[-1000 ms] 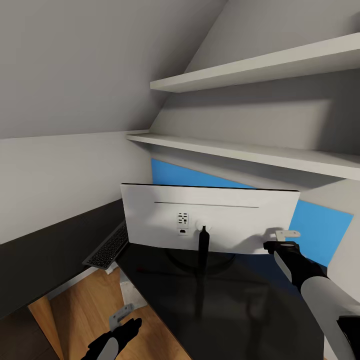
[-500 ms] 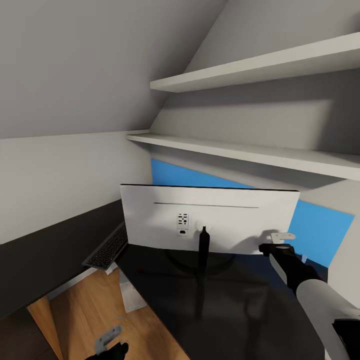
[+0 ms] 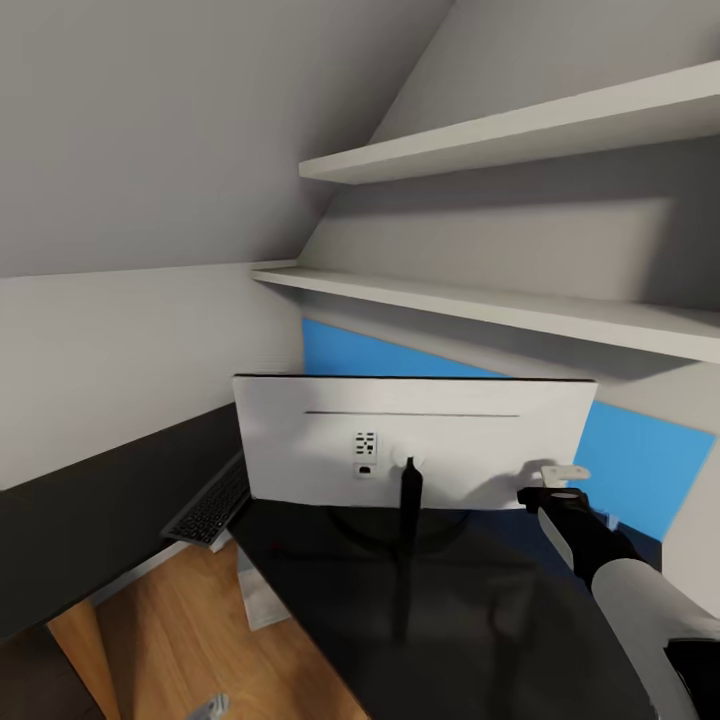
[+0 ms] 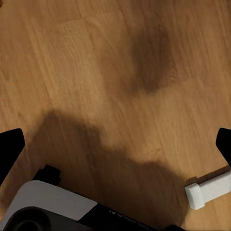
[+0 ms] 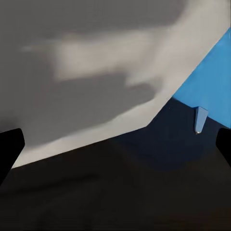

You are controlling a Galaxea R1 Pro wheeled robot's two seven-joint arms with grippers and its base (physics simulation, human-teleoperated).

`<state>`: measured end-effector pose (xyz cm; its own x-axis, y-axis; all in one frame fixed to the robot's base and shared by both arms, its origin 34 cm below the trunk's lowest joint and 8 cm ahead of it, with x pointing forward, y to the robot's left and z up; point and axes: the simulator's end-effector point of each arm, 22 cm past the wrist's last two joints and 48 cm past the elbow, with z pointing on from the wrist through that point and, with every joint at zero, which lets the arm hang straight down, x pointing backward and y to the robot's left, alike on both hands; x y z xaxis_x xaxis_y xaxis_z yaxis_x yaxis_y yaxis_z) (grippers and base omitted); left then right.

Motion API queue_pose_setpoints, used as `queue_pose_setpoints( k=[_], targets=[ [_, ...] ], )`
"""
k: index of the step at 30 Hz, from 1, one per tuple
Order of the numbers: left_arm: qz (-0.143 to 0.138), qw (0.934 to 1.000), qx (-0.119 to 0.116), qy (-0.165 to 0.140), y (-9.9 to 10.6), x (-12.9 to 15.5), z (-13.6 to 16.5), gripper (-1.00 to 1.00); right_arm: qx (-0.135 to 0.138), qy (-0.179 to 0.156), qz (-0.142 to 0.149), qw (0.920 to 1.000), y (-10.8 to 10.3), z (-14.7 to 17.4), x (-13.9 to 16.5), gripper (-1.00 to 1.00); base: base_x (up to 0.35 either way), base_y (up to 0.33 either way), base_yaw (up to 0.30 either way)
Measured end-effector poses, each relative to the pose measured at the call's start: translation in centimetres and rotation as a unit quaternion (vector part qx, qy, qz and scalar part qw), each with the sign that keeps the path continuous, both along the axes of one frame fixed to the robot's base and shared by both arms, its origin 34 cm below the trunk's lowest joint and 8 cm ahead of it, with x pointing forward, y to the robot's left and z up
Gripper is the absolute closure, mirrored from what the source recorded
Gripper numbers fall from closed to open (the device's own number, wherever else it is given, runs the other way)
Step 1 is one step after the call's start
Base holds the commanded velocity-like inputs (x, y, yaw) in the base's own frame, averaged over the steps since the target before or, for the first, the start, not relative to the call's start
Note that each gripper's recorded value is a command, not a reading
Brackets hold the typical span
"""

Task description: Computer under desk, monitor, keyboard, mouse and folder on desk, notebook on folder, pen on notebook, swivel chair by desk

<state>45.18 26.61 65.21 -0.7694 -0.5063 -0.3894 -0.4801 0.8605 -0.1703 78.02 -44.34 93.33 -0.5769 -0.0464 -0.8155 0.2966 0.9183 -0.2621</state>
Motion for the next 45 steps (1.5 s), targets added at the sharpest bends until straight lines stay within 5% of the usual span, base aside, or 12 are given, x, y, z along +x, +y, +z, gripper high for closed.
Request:
queue_pose_setpoints(
  k=[19,24,41,45],
  targets=[
    [0.006,1.0000,-0.004,0.006,0.2,-0.5,-0.4,-1.00,0.004,-0.003,-0.005,1.0000,-0.2,0.1,0.0,-1.00,0.031,0.000,0.000],
    [0.007,0.9999,-0.004,0.006,0.2,-0.6,-0.4,-1.00,0.002,-0.033,-0.001,0.9994,-0.1,1.1,0.7,-1.00,0.000,0.000,0.000],
    [0.005,1.0000,-0.001,0.007,0.3,-0.6,-0.5,-1.00,0.002,-0.045,-0.002,0.9990,-0.1,1.5,1.0,-1.00,0.000,0.000,0.000],
    [0.005,1.0000,-0.001,0.007,0.2,-0.6,-0.5,-1.00,-0.002,-0.074,0.002,0.9973,-0.1,2.6,1.6,-1.00,0.000,0.000,0.000]
  ],
)
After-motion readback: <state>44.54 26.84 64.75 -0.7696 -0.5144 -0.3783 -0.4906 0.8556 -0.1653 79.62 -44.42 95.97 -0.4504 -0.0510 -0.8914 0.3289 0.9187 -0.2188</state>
